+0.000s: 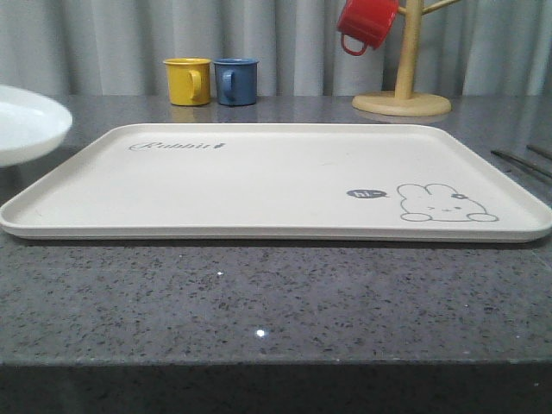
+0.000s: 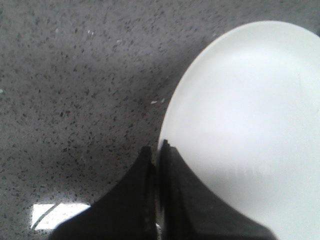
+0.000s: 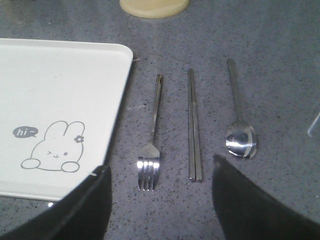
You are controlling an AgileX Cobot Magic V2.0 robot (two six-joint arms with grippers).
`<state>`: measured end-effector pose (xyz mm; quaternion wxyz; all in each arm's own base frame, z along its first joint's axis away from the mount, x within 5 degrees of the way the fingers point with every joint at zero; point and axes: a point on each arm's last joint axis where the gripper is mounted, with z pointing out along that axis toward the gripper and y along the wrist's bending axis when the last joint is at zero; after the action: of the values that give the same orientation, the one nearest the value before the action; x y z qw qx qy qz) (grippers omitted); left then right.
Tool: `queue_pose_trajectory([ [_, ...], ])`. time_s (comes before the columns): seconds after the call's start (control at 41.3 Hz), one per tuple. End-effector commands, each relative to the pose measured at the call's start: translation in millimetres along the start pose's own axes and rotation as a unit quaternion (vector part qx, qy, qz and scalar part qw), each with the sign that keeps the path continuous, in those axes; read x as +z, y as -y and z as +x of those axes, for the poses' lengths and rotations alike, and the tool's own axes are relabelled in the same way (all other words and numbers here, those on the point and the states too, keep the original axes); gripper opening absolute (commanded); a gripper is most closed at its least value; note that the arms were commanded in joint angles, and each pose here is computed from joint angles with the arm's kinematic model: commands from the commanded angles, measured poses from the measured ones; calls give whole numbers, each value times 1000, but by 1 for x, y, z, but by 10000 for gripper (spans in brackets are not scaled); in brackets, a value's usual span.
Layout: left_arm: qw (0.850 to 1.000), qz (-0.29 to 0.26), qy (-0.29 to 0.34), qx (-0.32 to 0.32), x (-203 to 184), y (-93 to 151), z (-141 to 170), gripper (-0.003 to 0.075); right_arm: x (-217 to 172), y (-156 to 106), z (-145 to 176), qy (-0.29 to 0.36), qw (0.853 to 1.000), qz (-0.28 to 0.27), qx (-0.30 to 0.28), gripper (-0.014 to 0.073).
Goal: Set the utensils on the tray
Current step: 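Grasp the rim of the white plate with the left gripper, then lift the plate and lower it onto the tray, then release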
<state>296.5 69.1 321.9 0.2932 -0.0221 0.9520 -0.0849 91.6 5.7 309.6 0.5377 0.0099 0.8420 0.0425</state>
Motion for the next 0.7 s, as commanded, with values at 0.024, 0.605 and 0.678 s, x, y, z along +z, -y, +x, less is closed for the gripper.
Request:
queue_pose_trajectory([
  [0.024, 996, 32, 77, 21, -46, 22, -18, -18, -3, 0, -16, 43, 999, 3, -6, 467],
  [0.605, 971, 180, 8, 158, -10, 134, -13, -18, -3, 0, -16, 43, 999, 3, -6, 467],
  [0.678, 969, 187, -6, 164, 3, 142, -12, -18, -3, 0, -16, 43, 999, 3, -6, 467],
])
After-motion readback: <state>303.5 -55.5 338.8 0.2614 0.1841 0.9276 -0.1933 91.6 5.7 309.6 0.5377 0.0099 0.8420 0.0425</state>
